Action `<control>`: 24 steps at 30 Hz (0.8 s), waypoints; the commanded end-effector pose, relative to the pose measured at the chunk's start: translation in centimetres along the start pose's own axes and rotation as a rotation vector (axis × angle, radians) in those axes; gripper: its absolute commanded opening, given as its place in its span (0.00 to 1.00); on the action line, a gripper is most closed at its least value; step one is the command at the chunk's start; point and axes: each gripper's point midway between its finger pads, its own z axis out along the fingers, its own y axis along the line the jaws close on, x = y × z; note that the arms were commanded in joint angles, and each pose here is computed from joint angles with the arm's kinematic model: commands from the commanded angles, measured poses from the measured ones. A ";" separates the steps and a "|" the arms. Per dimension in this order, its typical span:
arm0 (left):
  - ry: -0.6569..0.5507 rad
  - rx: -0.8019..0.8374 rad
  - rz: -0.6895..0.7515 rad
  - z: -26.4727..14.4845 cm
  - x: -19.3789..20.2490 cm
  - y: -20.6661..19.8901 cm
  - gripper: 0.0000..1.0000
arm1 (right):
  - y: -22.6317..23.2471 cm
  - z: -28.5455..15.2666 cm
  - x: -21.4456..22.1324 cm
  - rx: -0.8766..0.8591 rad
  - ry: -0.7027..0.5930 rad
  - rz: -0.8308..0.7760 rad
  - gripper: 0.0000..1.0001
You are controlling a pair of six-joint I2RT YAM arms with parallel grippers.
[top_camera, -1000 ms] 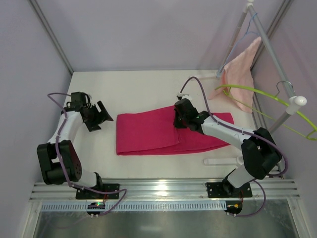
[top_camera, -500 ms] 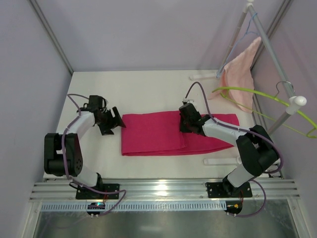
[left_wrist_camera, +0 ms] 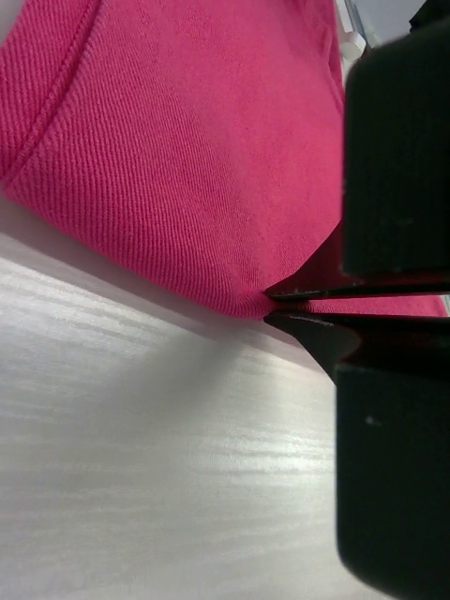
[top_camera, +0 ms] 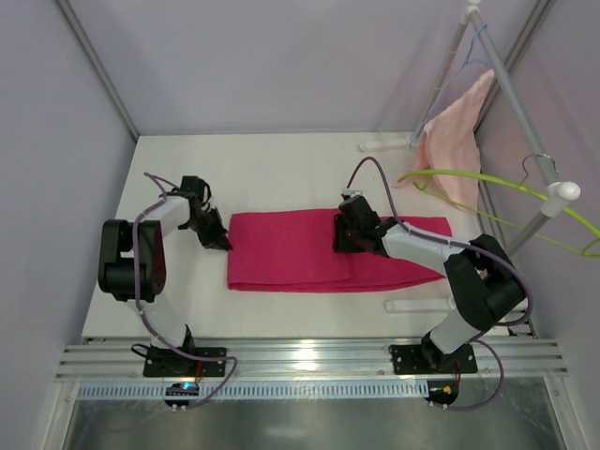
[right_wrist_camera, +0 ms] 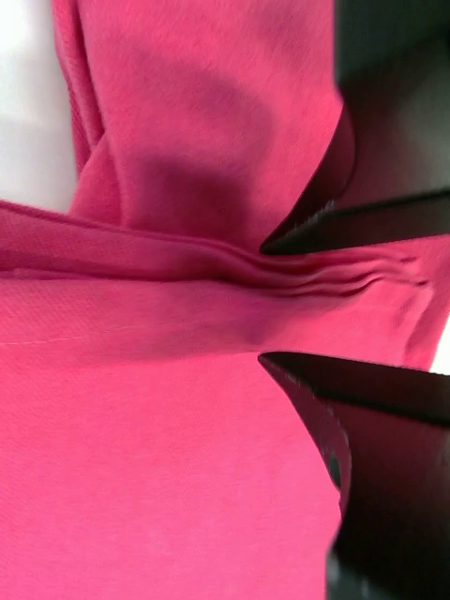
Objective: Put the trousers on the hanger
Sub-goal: Fold the trousers
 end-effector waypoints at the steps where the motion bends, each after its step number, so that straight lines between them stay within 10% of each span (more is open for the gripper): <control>1: -0.044 -0.150 0.007 -1.7 -2.2 3.0 0.00 | 2.6 -2.9 -3.5 -0.100 -0.080 -0.033 0.50; 11: -0.228 -0.569 -0.131 -9.2 -12.4 14.4 0.00 | 4.3 -6.7 -3.8 -0.180 -0.042 -0.074 0.52; 16: -0.327 -0.585 -0.151 -12.8 -15.7 13.4 0.67 | 2.9 -6.0 -3.6 -0.106 -0.042 -0.103 0.50; 24: -0.514 -0.197 -0.058 -17.4 -13.8 2.9 0.73 | -1.2 -2.4 0.8 0.049 0.034 -0.089 0.44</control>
